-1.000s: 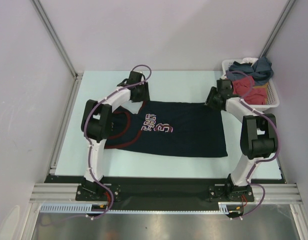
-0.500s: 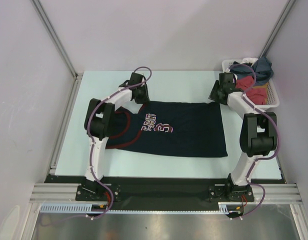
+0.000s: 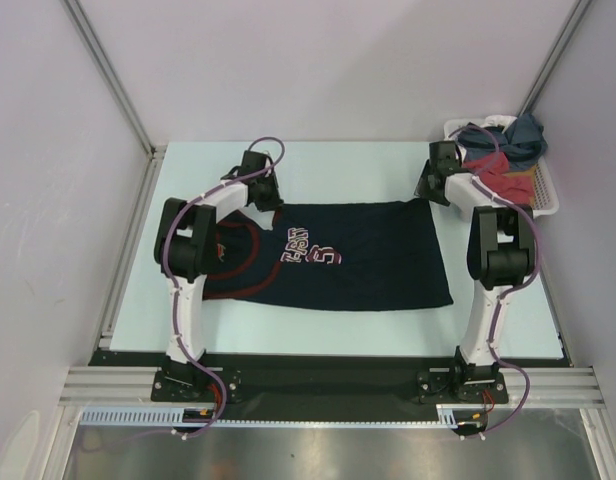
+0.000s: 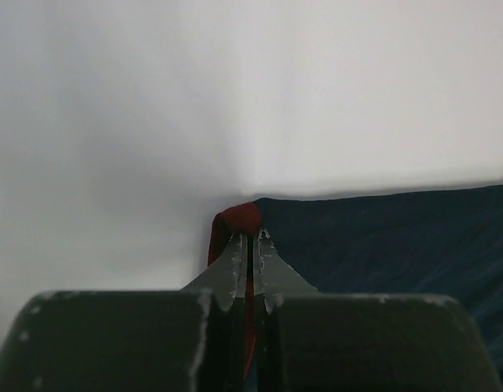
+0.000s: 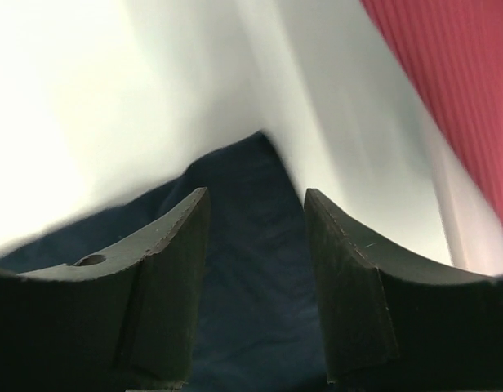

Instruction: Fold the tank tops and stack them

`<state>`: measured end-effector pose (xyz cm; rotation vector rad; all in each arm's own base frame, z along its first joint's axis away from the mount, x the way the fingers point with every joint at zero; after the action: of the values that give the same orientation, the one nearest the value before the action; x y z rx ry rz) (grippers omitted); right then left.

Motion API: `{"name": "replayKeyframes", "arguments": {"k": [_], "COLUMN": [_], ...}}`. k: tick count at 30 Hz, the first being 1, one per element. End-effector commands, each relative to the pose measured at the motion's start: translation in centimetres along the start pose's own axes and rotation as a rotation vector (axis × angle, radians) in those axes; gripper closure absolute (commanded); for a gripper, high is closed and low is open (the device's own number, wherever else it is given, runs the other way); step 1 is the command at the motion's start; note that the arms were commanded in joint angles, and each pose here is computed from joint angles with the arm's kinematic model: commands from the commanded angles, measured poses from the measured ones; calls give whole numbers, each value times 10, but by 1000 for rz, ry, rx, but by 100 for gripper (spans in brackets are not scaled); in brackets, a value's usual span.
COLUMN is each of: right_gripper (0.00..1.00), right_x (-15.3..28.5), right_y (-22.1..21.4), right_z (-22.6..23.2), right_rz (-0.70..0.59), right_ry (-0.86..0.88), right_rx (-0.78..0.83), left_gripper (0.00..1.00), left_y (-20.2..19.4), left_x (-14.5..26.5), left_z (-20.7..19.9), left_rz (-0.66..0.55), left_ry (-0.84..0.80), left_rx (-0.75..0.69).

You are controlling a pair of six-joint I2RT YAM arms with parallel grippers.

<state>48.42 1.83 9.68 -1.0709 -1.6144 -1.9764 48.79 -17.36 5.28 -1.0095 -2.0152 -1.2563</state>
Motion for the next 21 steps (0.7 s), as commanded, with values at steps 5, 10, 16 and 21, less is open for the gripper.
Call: {"name": "replayKeyframes", "arguments": {"k": [5,10,16,21], "right_gripper": [45,43,53,87], "right_x": [-25,-37,-52,-52], "right_y": [22,26,24,33], "right_z": [15,24,27,30], "right_rz": [-25,-35,-17,-55], "right_ry": [-30,4,10,13], "right_rx": [37,45,53,50], "left_gripper": [100,100,100,100], "left_y": [9,11,15,27], "left_x": [14,15,15,14], "left_z": [21,20,21,14], "left_rz": [-19,-23,-37,-57], "left_ry": [47,42,53,33], "left_rx": [1,-9,-19,-34]}}
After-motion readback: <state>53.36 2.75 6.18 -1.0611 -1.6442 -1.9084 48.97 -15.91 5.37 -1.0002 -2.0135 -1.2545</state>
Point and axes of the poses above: each gripper's point midway between its finger pads, its own x axis back along the fingers, its own z axis along the line the jaws close on, y = z × x, the point moved 4 cm from there along x, back along the fingers, and after that the axes turned 3 degrees about x, right-handed, at the moved point
